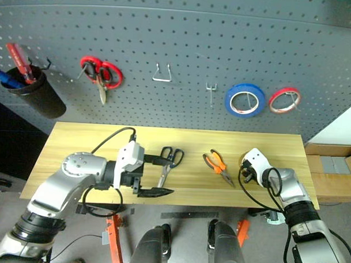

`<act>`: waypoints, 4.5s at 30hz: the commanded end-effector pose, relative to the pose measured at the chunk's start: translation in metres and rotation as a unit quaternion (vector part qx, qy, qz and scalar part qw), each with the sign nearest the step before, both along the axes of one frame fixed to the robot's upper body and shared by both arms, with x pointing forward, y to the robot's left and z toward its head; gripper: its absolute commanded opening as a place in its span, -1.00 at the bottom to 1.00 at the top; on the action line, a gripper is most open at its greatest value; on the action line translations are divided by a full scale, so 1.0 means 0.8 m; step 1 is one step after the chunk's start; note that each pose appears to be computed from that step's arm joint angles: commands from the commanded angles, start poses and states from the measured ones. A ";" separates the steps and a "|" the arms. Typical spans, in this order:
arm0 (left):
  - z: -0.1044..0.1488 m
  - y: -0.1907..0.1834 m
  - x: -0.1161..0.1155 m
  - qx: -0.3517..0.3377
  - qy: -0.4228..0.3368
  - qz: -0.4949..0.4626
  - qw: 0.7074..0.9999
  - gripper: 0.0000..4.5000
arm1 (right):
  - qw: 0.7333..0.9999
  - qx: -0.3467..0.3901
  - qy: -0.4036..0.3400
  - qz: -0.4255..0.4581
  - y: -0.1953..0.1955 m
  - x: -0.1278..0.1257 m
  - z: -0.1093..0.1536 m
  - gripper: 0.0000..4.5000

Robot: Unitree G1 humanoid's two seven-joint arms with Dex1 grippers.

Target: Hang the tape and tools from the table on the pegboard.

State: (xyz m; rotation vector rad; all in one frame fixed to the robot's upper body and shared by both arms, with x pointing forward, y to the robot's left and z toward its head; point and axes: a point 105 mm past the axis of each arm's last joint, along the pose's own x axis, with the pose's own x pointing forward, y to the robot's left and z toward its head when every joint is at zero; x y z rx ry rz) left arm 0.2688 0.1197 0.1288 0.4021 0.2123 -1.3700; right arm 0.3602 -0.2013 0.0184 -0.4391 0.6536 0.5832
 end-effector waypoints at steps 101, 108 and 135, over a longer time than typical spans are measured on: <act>-0.025 0.083 0.030 0.082 -0.073 0.083 0.990 1.00 | 0.997 0.045 -0.054 -0.044 0.159 0.024 0.019 0.97; -0.027 0.084 0.030 0.082 -0.073 0.088 0.990 1.00 | 0.998 0.031 -0.042 -0.041 0.155 0.028 0.009 0.97; 0.034 0.104 0.027 -0.086 -0.191 0.316 0.925 1.00 | 0.947 0.211 -0.215 0.110 0.227 -0.078 0.165 0.15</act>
